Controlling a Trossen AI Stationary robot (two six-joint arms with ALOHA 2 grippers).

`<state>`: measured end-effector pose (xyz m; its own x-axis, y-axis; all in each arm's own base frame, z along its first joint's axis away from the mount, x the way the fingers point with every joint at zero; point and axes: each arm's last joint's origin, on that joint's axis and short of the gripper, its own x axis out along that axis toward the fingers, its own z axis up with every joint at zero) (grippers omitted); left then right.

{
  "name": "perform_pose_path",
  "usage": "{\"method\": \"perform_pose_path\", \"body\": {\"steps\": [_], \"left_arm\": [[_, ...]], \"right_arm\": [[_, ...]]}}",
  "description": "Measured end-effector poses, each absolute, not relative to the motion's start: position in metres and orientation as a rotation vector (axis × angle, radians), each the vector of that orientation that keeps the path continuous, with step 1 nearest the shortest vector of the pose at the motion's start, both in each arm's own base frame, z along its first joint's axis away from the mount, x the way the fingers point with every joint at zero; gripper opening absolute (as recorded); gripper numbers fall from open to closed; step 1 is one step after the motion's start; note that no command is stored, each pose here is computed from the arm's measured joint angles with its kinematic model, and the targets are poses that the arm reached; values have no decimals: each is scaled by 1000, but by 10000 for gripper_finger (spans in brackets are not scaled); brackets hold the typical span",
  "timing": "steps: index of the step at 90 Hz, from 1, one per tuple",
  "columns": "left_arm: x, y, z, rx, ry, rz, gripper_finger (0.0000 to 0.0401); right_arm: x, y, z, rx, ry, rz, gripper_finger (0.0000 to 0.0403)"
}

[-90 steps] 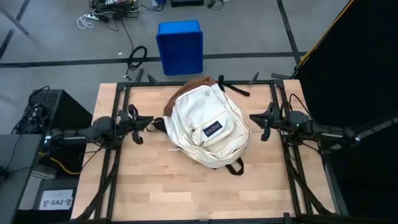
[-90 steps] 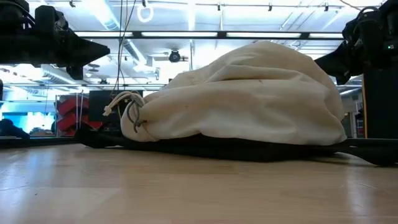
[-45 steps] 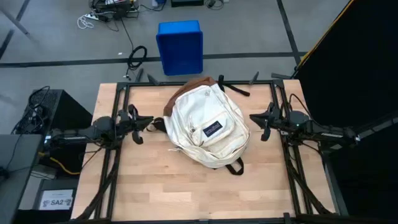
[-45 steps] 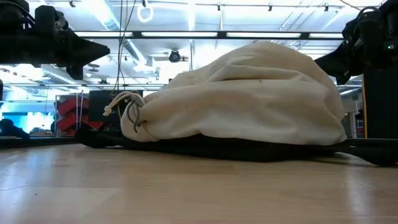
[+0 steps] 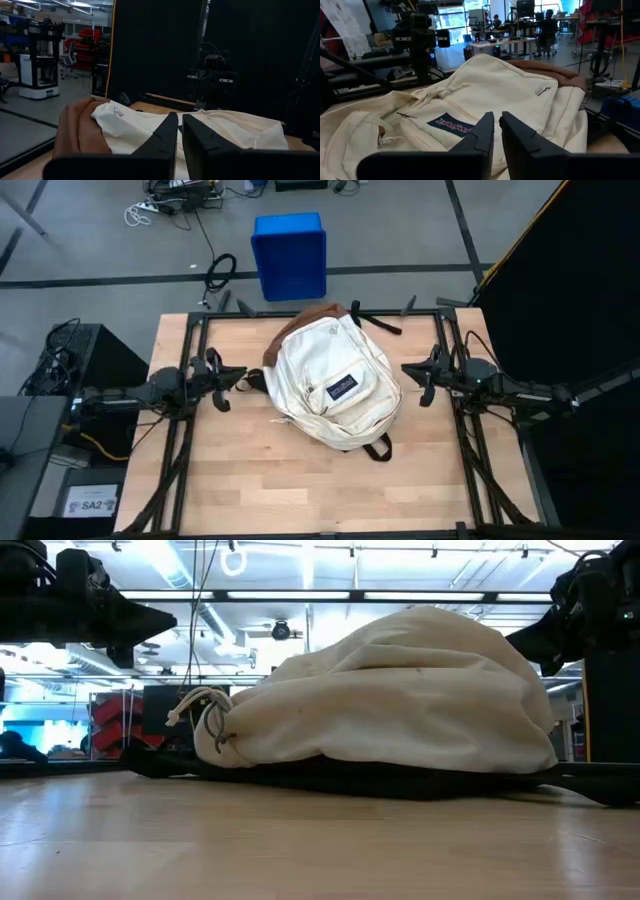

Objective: Unpack backpack
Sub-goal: Return to Home Position

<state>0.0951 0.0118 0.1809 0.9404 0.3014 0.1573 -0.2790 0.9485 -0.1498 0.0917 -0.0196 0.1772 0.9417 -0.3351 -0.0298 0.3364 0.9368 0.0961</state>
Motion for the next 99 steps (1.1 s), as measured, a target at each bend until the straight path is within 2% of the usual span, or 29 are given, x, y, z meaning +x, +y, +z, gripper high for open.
{"method": "perform_pose_path", "body": {"steps": [50,99], "left_arm": [[95,12,181,-126,-180,297,0],[95,12,181,-126,-180,297,0]], "right_arm": [[92,-20,177,100,13,-343,1],[92,-20,177,100,13,-343,12]]}}
